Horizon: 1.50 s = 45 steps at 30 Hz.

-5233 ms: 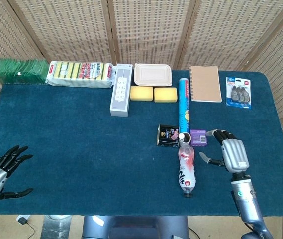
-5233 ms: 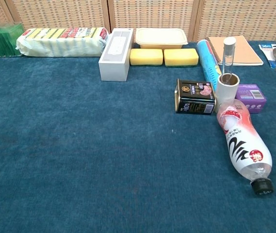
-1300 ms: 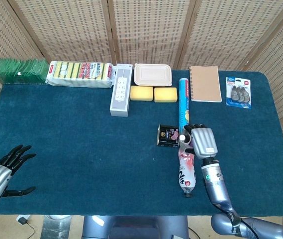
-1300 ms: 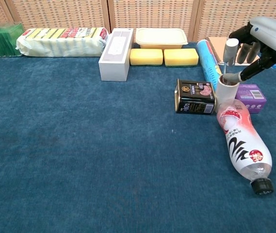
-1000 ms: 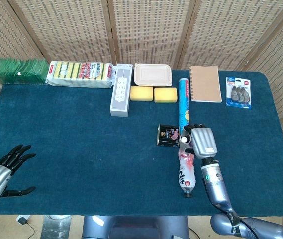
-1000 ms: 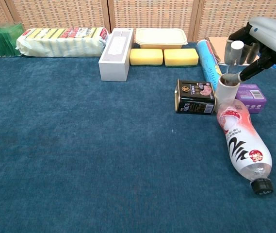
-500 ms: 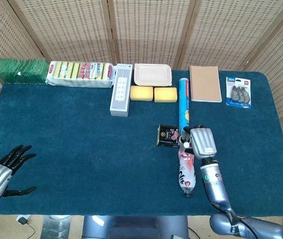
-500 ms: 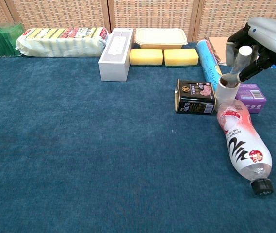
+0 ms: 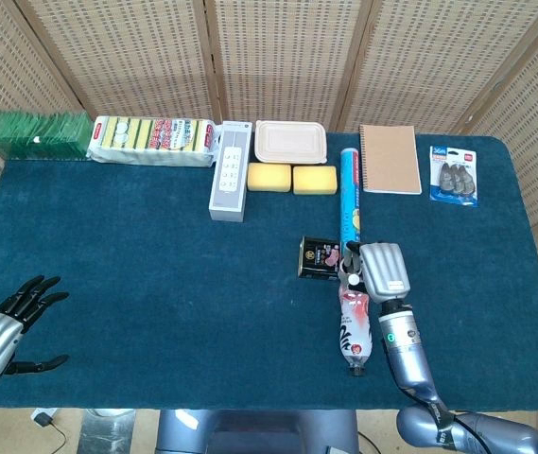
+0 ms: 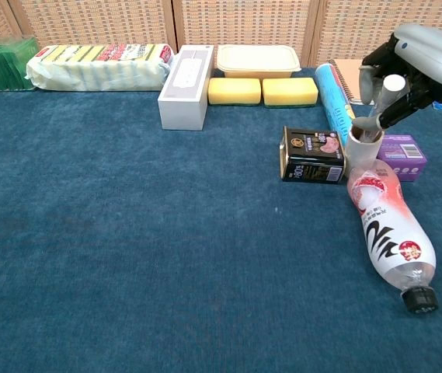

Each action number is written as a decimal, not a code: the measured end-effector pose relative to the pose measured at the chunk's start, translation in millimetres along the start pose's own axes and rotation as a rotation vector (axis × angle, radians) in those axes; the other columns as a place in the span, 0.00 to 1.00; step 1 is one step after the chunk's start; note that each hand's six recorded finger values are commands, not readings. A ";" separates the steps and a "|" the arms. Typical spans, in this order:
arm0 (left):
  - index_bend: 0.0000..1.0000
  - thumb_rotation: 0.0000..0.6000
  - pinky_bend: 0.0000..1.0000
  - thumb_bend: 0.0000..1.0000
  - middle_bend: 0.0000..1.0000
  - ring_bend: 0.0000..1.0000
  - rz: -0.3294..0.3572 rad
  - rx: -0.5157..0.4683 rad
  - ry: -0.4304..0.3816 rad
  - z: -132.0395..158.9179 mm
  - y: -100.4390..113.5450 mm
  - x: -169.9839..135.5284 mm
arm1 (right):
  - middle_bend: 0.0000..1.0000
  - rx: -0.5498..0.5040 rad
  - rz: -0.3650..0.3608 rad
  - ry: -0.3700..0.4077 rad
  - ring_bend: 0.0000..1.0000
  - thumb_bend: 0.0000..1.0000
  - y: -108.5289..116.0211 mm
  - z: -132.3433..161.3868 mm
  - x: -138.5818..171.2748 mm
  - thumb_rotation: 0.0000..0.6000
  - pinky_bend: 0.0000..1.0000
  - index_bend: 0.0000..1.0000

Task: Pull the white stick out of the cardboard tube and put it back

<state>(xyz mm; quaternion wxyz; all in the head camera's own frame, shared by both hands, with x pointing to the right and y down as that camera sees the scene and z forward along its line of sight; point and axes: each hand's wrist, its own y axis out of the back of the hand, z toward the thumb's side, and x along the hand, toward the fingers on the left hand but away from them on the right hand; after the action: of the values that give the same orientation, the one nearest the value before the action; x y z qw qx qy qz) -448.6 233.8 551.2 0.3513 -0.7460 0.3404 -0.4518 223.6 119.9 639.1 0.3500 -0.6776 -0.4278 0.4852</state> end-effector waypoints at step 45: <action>0.16 0.77 0.24 0.11 0.08 0.03 0.014 -0.011 -0.006 -1.4 4.9 -2.4 | 0.89 -0.080 -0.104 0.090 0.92 0.31 19.7 57.8 -15.1 1.00 0.72 0.77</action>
<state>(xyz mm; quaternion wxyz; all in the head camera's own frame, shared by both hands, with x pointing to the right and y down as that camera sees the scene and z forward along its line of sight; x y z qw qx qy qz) -451.7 233.0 546.5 0.3511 -0.7471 0.3470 -0.4452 170.5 101.8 610.6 0.3660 -0.6890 -0.4654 0.4180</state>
